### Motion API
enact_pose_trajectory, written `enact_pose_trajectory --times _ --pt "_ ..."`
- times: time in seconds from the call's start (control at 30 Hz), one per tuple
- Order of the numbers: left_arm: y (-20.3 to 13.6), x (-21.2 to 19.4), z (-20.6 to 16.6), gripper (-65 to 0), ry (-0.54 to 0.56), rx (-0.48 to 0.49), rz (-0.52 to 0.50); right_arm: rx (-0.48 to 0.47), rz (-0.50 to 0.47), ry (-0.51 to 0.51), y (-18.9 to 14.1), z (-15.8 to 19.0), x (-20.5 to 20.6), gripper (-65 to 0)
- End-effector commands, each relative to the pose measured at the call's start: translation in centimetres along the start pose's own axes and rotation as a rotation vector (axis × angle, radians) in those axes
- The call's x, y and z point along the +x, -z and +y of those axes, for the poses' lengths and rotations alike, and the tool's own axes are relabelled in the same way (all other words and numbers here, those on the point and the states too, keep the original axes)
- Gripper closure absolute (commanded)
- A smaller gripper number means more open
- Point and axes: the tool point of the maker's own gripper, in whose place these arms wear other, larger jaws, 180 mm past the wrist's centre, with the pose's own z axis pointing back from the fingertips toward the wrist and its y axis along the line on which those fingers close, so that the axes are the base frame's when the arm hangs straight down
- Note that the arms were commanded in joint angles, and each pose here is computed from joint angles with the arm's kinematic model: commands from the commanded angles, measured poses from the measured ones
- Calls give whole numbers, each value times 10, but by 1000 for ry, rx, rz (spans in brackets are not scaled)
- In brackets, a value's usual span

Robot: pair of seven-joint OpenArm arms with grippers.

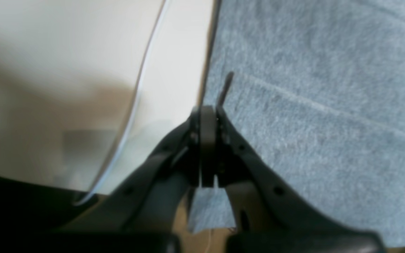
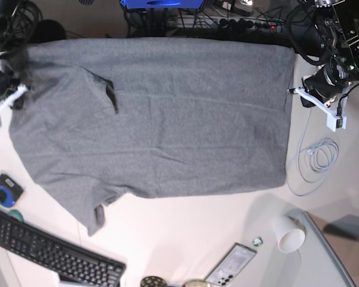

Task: Layout the t-shirt on the table in an organized manner, then fold the t-shirt properly
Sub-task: 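Move both grippers along the shirt's side edges toward the hem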

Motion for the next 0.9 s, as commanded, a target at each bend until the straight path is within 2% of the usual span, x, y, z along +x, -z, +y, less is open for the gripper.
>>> enact_pose_trajectory --times 0.0,0.2,0.43,0.53,0.7,0.87 --pt "2 17 -15 0 20 -42 -64 -5 -96 -16 -2 -8 32 -20" --pt "27 12 -57 0 63 -146 -104 22 -149 -41 13 -8 72 -20" --pt "49 -7 -67 0 47 -178 -60 41 -152 -11 35 -15 102 -20" --pt "51 -11 -61 0 59 -154 -46 36 -138 -30 47 -16 96 -20" --pt "54 -14 -44 0 183 -47 -18 31 -92 0 62 -19 71 -20" --pt "60 -9 -39 0 192 -28 -11 40 -35 35 69 -19 49 -18"
